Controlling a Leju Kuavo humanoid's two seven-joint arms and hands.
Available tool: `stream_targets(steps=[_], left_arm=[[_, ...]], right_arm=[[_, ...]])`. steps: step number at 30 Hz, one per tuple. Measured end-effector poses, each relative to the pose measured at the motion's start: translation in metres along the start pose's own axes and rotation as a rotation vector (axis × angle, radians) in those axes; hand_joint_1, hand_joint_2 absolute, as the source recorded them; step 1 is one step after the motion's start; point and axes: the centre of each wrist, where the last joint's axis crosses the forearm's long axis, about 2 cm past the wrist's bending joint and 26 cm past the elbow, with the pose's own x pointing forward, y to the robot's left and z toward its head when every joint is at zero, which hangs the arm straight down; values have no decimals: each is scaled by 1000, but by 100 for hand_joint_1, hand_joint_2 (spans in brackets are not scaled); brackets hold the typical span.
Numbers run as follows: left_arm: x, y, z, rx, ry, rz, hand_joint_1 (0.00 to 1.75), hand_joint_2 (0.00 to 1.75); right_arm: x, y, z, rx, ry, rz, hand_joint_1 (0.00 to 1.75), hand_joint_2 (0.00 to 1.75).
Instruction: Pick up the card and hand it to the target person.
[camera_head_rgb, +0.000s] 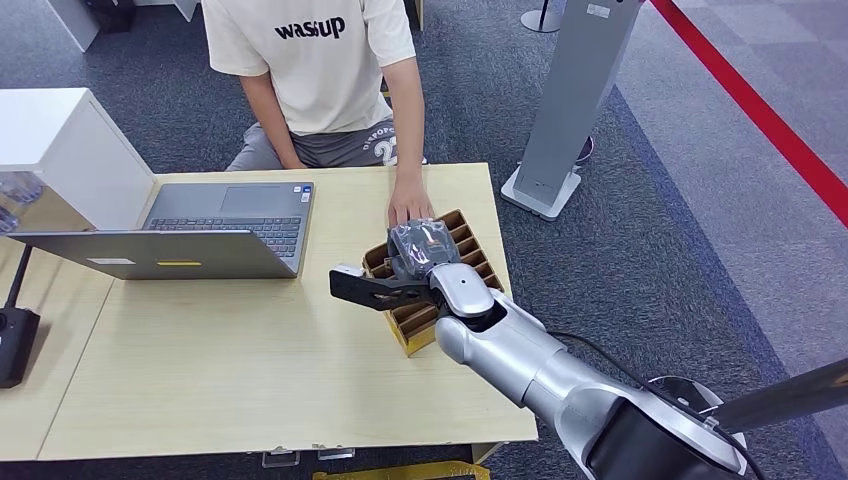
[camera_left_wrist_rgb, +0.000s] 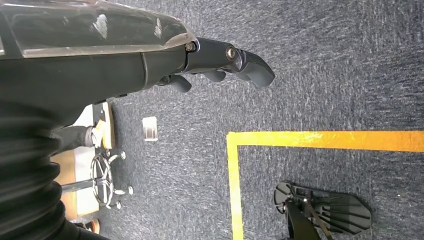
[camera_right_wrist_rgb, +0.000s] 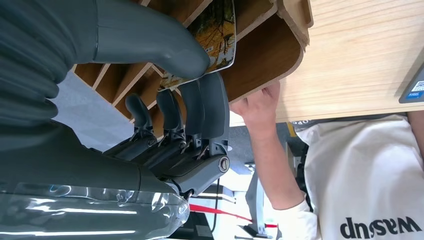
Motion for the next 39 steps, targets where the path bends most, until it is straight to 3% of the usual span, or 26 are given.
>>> stream_targets(steps=[19,28,34,39], left_arm=[[-2,1,0,23,-6,20,0,175],[-4,2,0,29,5,21,0,175],[-5,2,0,32,7,25,0,175],[-5,2,0,34,6,25,0,175]], right_arm=[[0,-7,-1,-32,9,-19,147,175],[1,-60,0,-223,14,-25,147,175],[5,-102,19,-398,-34,-55,147,175],[11,-118,36,-488,-88,-84,147,175]])
